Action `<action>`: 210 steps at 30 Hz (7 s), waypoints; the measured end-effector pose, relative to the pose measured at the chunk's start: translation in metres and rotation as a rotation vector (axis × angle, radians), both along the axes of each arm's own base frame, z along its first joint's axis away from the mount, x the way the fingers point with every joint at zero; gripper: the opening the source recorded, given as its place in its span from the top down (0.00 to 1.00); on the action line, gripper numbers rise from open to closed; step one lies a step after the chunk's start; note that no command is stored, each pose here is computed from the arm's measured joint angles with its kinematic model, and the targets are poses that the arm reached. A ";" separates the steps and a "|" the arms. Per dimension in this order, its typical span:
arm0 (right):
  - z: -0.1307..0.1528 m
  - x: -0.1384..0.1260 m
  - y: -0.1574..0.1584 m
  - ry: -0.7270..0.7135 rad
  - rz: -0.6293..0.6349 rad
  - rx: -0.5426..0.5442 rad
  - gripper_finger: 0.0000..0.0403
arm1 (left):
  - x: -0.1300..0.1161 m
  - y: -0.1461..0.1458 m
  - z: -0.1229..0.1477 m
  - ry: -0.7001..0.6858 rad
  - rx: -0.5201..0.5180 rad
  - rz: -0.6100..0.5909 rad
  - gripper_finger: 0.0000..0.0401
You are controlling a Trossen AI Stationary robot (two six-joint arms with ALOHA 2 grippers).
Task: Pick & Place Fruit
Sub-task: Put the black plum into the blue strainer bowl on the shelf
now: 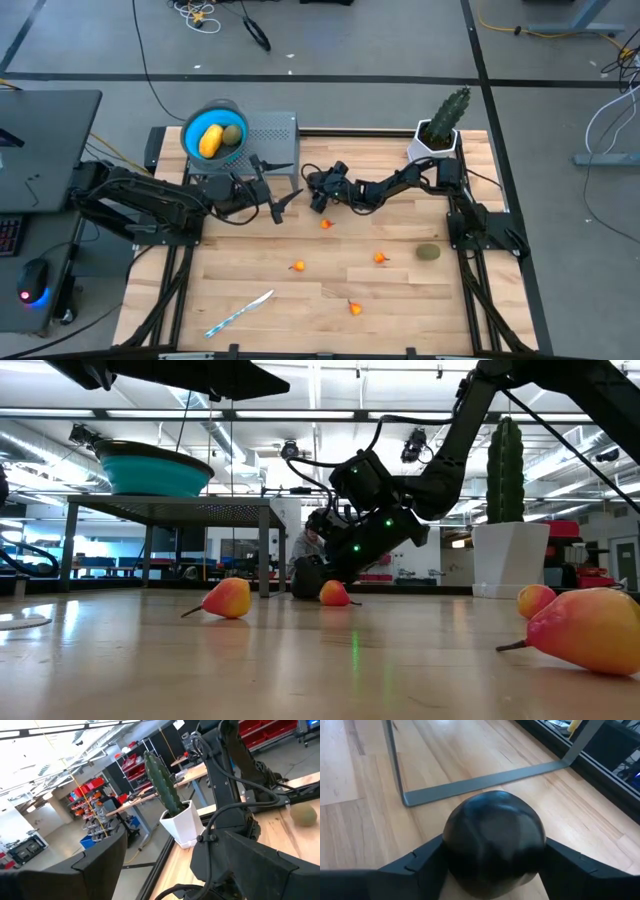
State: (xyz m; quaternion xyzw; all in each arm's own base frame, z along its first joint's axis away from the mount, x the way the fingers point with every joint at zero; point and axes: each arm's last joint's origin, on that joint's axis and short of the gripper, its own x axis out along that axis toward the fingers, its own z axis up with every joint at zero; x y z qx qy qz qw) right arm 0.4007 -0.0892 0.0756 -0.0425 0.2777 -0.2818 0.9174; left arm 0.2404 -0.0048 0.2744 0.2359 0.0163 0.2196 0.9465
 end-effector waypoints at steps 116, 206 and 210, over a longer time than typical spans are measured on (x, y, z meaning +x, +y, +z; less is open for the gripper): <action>0.182 -0.043 0.101 -0.252 0.568 0.344 0.25 | 0.049 -0.031 -0.049 0.264 0.552 -0.225 0.38; 0.202 -0.070 0.101 -0.166 0.548 0.344 0.25 | -0.133 0.112 -0.003 -0.363 -0.143 0.755 0.34; 0.202 -0.070 0.103 -0.165 0.535 0.327 0.25 | -0.133 0.112 -0.005 -0.371 -0.173 0.755 0.29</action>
